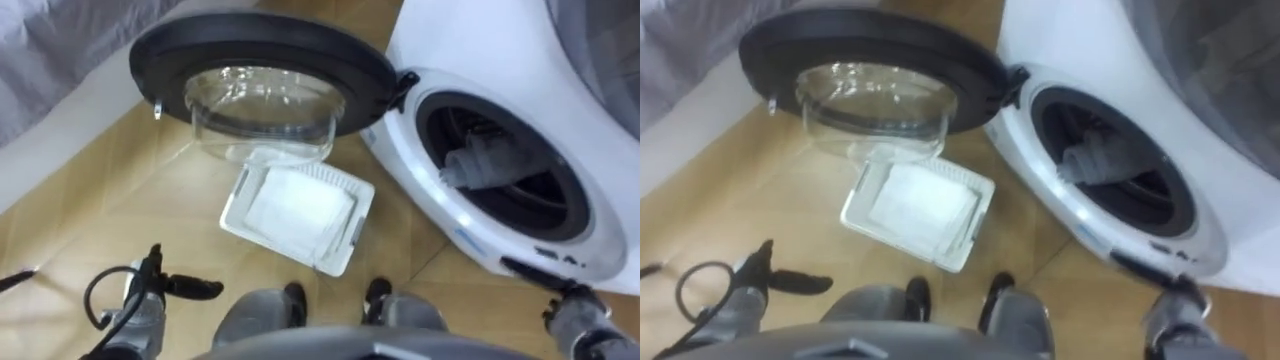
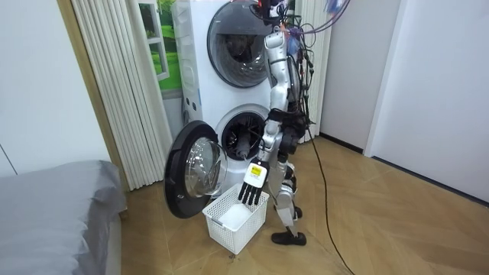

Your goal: Put towel into washing machine

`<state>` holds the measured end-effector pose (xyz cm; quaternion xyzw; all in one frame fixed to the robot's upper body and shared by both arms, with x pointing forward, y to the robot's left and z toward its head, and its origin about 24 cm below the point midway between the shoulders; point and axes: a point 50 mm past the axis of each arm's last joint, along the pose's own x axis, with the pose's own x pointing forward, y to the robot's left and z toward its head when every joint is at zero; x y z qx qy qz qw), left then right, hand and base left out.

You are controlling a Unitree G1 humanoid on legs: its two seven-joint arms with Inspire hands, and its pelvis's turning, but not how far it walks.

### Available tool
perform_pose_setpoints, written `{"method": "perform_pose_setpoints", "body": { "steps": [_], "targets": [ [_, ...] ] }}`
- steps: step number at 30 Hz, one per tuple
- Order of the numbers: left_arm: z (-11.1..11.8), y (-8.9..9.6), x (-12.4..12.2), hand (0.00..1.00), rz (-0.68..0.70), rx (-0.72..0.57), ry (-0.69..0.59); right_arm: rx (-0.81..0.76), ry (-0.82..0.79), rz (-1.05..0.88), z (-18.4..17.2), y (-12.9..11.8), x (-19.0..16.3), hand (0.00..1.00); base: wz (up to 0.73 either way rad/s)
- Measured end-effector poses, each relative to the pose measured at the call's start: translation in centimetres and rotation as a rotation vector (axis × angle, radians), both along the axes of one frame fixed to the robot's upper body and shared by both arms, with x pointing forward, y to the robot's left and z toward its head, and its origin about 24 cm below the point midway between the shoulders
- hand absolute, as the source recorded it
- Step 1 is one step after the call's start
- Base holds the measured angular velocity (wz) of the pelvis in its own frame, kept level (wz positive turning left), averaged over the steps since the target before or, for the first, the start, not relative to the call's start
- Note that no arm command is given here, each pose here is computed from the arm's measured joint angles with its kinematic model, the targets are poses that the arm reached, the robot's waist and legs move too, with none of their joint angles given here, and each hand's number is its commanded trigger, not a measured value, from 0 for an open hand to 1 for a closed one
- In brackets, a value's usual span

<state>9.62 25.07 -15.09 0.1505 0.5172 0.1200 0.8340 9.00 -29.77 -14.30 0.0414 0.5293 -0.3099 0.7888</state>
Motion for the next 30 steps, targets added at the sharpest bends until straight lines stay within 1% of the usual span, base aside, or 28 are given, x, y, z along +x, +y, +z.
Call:
{"method": "perform_pose_setpoints", "body": {
  "steps": [2, 5, 9, 11, 13, 19, 25, 30],
  "targets": [
    [-0.1, 0.0, -0.4, 0.00, 0.001, -0.001, 0.007, 0.036, 0.039, 0.107, -0.7, 1.5, -0.8, 0.00, 0.04],
    [-0.3, 0.1, -1.6, 0.00, -0.001, 0.007, 0.035, 0.072, 0.059, 0.192, -1.2, 2.9, -1.0, 0.00, 0.03],
    [-0.5, 0.2, -3.0, 0.00, 0.003, 0.012, 0.067, 0.109, 0.083, 0.274, -1.6, 3.8, -1.4, 0.00, 0.00],
    [-0.6, 0.2, -3.4, 0.00, 0.009, 0.011, 0.079, 0.125, 0.103, 0.346, -1.8, 4.5, -1.6, 0.00, 0.00],
    [-0.6, 0.2, -3.4, 0.00, 0.013, 0.011, 0.082, 0.137, 0.110, 0.370, -2.0, 4.9, -1.9, 0.00, 0.05],
    [-0.8, 0.2, -4.7, 0.00, 0.049, 0.008, 0.121, 0.190, 0.150, 0.385, -2.3, 5.3, -3.7, 0.00, 0.00],
    [-1.2, -0.3, -6.3, 0.00, 0.082, -0.007, 0.185, 0.222, 0.158, 0.394, -2.4, 5.5, -3.8, 0.00, -0.02],
    [-1.4, -0.7, -6.9, 0.00, 0.072, -0.015, 0.232, 0.235, 0.164, 0.427, -2.4, 5.6, -3.6, 0.00, 0.00]
  ]
}}
